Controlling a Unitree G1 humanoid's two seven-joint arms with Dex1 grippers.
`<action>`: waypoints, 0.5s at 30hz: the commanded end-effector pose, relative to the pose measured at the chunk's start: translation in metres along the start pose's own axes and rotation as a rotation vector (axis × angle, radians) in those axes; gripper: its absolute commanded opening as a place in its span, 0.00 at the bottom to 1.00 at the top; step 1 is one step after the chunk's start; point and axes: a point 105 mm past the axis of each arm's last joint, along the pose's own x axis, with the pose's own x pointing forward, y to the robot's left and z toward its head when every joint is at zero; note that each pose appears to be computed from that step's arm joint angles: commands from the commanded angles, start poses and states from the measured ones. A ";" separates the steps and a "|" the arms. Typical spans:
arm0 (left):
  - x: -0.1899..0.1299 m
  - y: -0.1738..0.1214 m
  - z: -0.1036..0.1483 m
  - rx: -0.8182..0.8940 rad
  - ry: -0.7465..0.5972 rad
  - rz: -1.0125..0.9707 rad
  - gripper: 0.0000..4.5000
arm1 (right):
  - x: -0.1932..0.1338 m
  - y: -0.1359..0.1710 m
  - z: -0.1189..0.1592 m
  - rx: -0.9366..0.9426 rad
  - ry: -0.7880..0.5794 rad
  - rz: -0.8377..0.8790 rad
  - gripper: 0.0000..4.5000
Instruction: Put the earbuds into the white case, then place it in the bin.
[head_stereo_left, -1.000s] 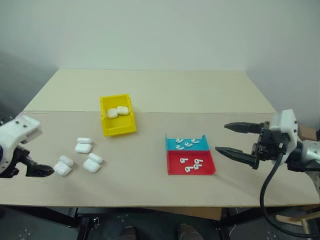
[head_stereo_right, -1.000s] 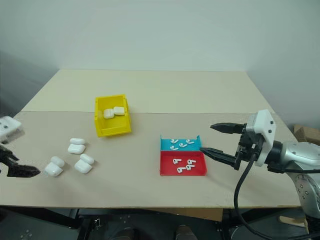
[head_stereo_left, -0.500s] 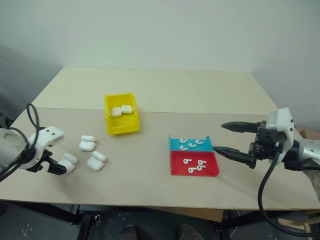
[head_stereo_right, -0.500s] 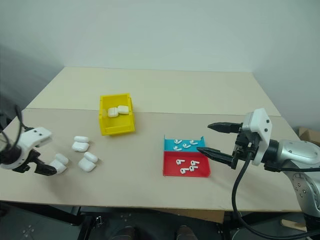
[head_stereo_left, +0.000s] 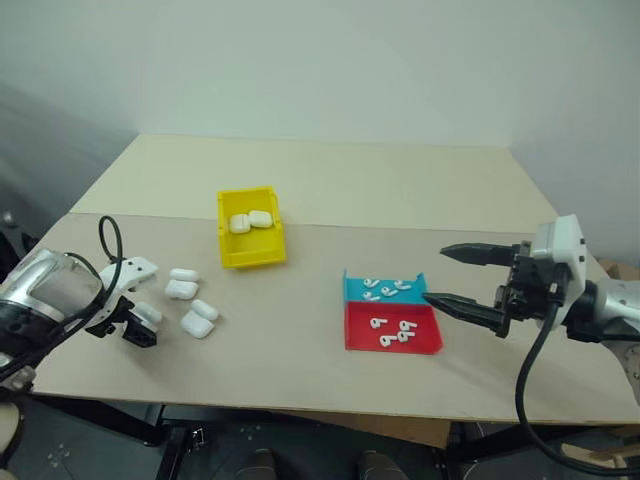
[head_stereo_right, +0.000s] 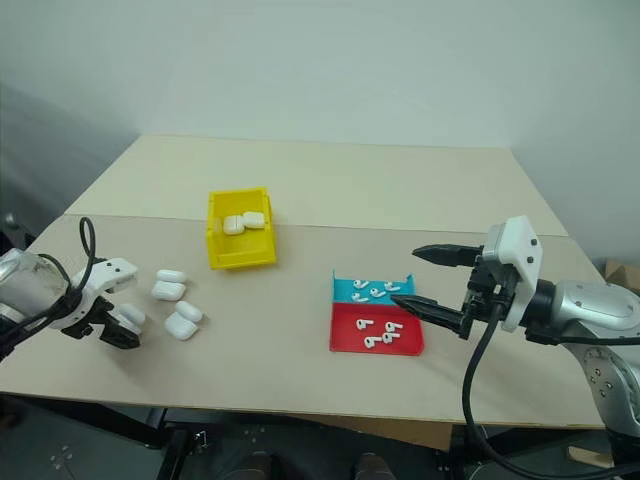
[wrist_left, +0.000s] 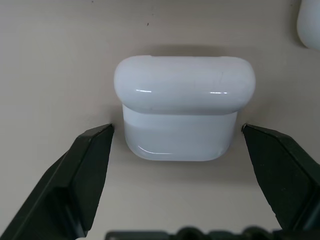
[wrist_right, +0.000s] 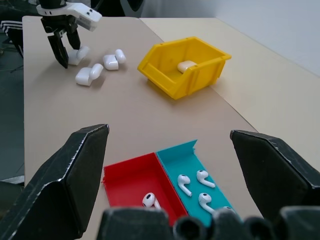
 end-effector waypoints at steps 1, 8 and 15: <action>0.001 0.006 0.000 0.014 0.012 0.039 0.99 | -0.004 0.002 0.009 -0.028 -0.019 -0.001 1.00; -0.003 0.002 0.005 0.024 -0.023 0.028 0.66 | -0.003 0.006 0.009 -0.023 -0.021 0.001 1.00; -0.025 0.006 0.008 0.045 -0.165 0.044 0.61 | -0.001 0.006 0.007 -0.021 -0.018 -0.002 1.00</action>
